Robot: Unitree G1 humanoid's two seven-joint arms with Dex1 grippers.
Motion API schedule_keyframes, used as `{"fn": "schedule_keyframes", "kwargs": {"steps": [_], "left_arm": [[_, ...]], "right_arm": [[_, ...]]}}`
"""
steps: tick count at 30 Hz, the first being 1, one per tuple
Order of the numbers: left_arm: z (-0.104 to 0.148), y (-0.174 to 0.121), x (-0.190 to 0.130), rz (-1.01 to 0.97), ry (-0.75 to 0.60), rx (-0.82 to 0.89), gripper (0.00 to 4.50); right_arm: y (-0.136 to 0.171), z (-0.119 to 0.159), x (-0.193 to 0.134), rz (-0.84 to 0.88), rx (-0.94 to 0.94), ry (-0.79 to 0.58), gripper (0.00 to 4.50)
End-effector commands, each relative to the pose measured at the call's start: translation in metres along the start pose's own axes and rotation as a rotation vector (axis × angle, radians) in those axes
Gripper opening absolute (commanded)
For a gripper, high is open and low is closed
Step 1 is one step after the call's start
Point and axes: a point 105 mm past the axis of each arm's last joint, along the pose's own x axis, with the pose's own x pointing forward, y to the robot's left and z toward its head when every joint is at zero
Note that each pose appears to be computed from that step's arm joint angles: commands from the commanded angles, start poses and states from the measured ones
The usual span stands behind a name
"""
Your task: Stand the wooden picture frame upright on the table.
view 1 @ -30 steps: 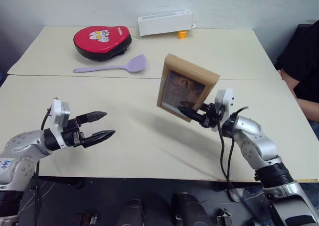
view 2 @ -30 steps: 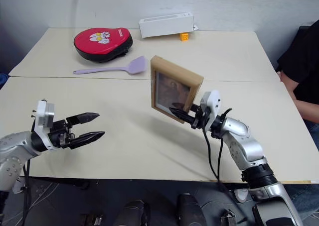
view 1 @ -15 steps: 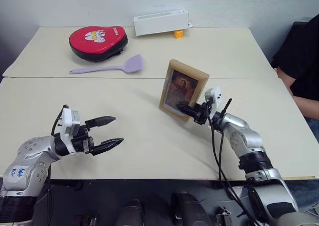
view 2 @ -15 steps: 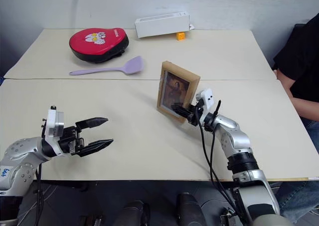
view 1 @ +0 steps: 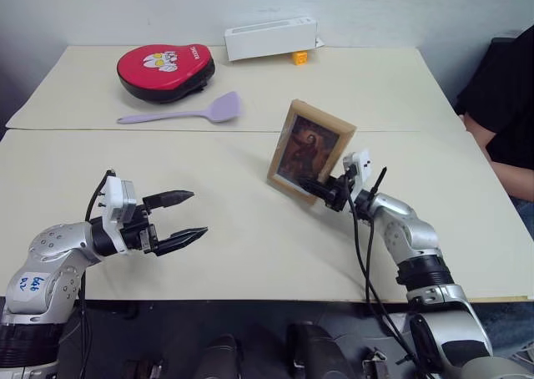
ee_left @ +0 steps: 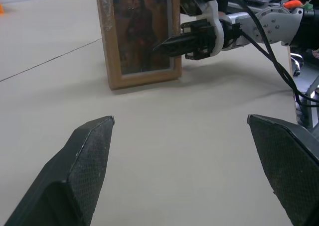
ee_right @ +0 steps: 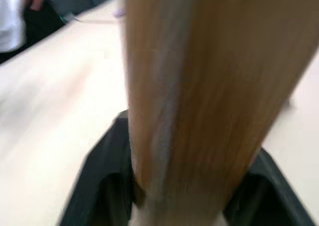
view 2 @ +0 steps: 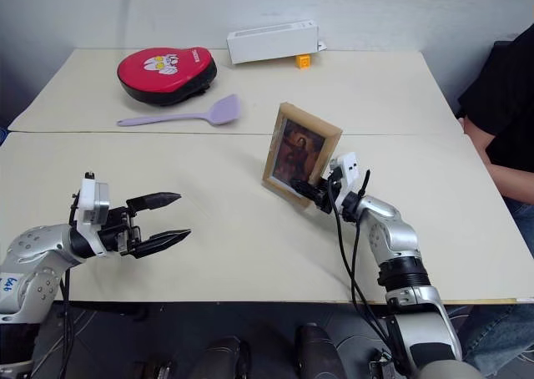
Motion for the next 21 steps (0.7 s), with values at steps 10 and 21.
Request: {"fn": "schedule_keyframes", "kwargs": {"steps": [10,21], "left_arm": [[-0.002,0.004,-0.020,0.053,0.031,0.042,4.50],[-0.038,0.015,-0.080,0.242,0.287,0.212,4.50]], "right_arm": [[0.013,0.017,-0.051,0.095,-0.210,0.007,4.48],[0.015,0.012,-0.161,0.142,-0.871,0.170,4.48]]}}
